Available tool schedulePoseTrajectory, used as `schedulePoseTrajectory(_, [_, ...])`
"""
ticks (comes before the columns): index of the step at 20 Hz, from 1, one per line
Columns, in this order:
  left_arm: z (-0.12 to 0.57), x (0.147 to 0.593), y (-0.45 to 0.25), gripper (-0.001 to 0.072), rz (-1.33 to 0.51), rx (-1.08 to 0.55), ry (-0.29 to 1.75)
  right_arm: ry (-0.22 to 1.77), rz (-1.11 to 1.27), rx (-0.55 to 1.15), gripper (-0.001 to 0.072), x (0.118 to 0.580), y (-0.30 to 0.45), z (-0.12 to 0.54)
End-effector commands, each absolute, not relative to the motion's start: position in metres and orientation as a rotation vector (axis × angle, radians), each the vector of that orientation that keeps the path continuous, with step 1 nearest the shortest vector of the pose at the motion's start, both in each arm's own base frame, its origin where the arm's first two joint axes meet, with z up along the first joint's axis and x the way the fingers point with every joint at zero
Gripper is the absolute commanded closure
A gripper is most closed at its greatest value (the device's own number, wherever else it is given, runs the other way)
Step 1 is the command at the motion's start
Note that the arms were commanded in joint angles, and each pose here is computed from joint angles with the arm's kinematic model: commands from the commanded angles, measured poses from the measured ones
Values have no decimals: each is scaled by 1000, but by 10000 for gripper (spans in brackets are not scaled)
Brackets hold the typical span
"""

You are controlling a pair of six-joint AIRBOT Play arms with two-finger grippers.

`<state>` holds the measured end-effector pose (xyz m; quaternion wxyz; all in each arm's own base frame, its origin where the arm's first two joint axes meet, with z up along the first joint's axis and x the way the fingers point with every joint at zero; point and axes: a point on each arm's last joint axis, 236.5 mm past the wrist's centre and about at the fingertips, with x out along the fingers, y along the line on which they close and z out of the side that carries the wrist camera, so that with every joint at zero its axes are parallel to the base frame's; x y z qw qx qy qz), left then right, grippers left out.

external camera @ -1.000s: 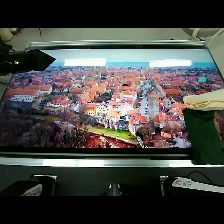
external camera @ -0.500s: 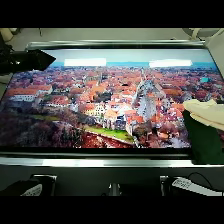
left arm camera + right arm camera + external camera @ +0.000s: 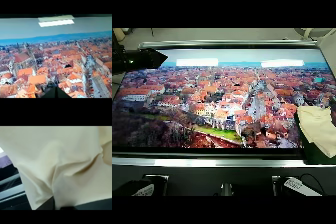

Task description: Fold the shirts.

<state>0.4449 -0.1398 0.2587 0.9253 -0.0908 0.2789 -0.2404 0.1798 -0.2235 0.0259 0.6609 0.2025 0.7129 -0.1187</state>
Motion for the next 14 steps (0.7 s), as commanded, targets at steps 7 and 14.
schedulePoseTrajectory(7, [259,445,-140,682,-493,-193,570,1695,-312,551,253,153,-200,-46])
schedulePoseTrajectory(14, [280,442,-147,682,-524,-223,530,1579,-475,172,72,170,-293,79])
